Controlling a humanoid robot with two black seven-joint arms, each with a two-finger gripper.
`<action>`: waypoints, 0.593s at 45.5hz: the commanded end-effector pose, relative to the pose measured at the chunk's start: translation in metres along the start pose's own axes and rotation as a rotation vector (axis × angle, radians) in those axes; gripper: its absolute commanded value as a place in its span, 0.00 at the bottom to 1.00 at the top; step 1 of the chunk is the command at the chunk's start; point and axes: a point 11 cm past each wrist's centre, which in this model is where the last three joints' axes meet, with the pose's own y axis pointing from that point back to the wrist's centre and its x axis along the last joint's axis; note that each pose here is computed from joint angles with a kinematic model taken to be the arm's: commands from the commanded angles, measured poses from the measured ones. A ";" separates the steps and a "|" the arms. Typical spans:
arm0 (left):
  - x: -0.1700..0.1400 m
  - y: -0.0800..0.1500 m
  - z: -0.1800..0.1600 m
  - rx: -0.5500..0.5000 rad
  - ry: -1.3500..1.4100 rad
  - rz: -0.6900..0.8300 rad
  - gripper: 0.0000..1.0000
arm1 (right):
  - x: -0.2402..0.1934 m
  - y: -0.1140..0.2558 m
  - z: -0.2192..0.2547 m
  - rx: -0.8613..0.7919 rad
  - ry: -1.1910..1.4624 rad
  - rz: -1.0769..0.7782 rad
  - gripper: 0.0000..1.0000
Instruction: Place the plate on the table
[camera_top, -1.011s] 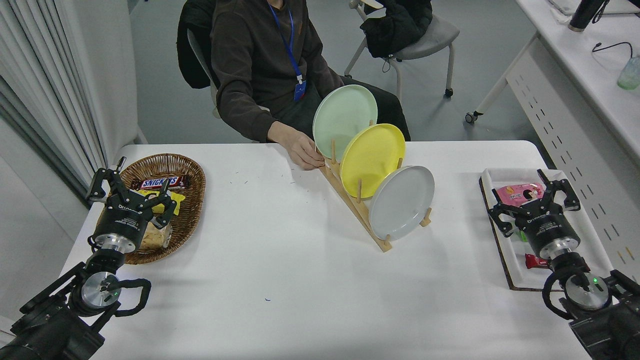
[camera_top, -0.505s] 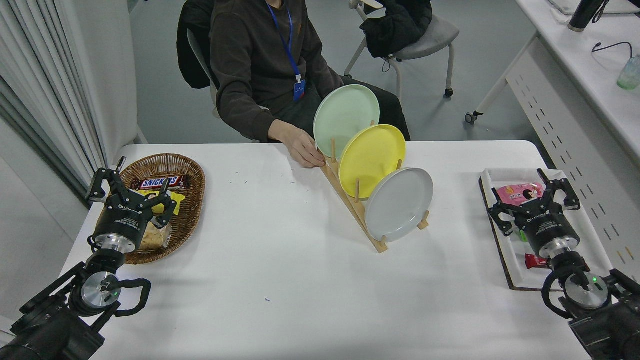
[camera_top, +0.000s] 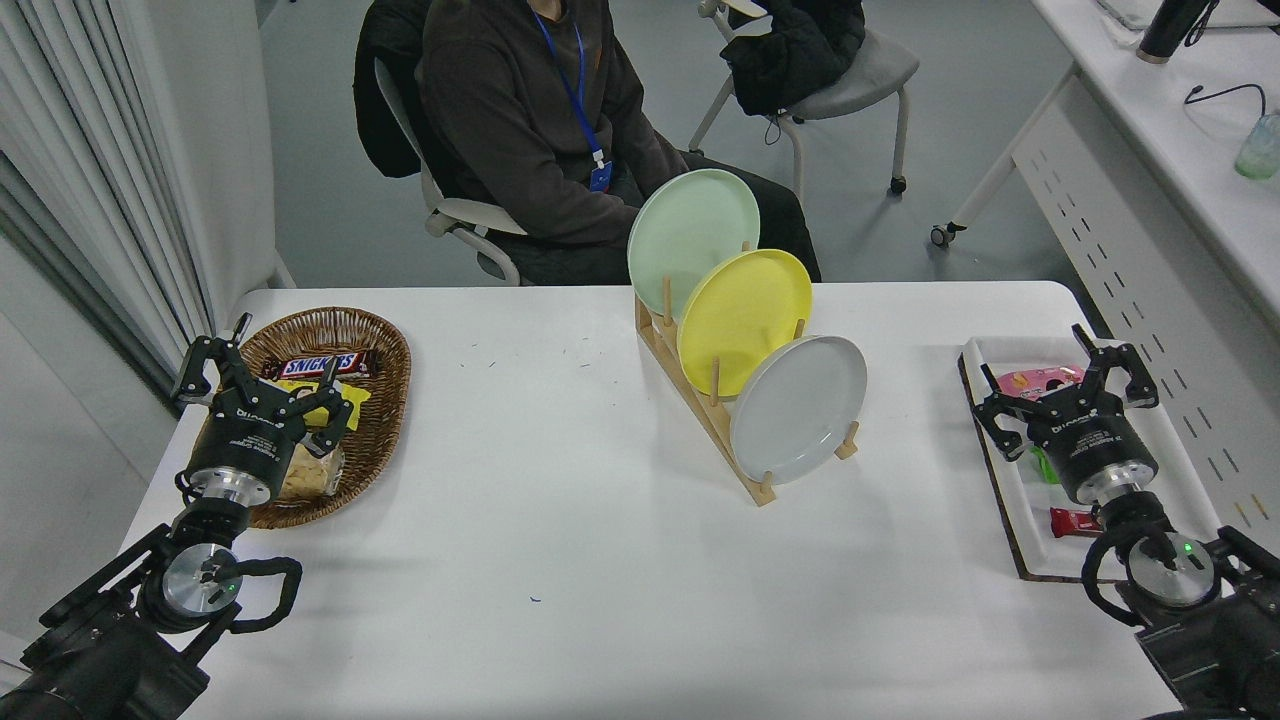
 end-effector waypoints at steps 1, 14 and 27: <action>0.000 0.000 0.000 -0.001 0.000 0.000 0.98 | -0.002 -0.002 0.000 -0.002 0.002 -0.007 0.99; 0.000 0.000 0.000 0.000 0.000 0.000 0.98 | 0.002 0.001 0.001 -0.007 0.008 0.004 0.99; 0.000 0.000 0.000 0.000 0.000 0.000 0.98 | -0.001 -0.001 -0.001 -0.002 0.007 -0.001 0.99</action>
